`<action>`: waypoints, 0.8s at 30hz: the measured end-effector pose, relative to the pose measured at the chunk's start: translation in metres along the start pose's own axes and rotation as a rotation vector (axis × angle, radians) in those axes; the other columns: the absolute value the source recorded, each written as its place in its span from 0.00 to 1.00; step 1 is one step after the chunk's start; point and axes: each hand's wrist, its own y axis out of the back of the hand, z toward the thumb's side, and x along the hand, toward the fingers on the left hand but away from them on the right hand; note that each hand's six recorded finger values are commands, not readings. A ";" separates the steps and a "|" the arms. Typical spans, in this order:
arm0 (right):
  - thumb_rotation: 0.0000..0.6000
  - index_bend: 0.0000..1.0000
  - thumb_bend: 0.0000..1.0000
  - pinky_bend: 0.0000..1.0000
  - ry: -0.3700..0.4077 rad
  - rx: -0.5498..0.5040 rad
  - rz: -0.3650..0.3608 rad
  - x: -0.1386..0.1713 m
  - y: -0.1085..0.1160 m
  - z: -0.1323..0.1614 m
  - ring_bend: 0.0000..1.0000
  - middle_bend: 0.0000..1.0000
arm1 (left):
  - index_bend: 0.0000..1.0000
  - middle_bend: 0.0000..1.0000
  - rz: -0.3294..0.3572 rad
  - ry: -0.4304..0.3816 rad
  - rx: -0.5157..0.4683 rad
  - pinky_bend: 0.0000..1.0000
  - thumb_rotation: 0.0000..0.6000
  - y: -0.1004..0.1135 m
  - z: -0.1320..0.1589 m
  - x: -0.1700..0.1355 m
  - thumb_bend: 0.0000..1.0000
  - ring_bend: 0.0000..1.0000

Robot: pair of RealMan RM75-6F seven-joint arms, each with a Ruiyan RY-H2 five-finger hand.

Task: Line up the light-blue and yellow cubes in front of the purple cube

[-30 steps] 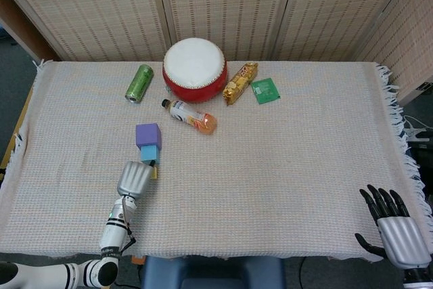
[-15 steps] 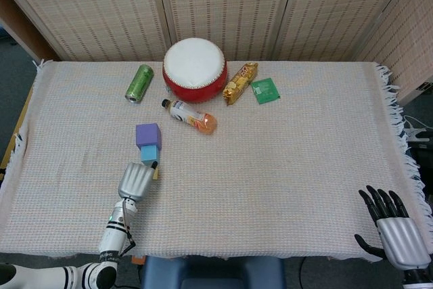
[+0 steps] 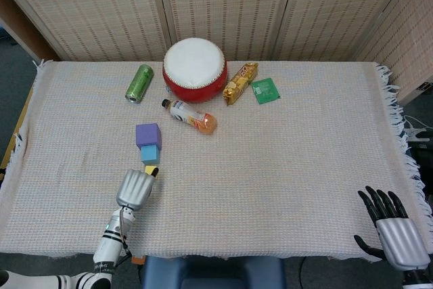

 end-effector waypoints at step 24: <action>0.77 0.00 0.03 0.00 0.002 0.001 -0.002 0.002 0.001 0.001 0.00 0.00 | 0.26 1.00 -0.085 -0.005 -0.026 1.00 1.00 -0.028 -0.007 -0.014 0.39 1.00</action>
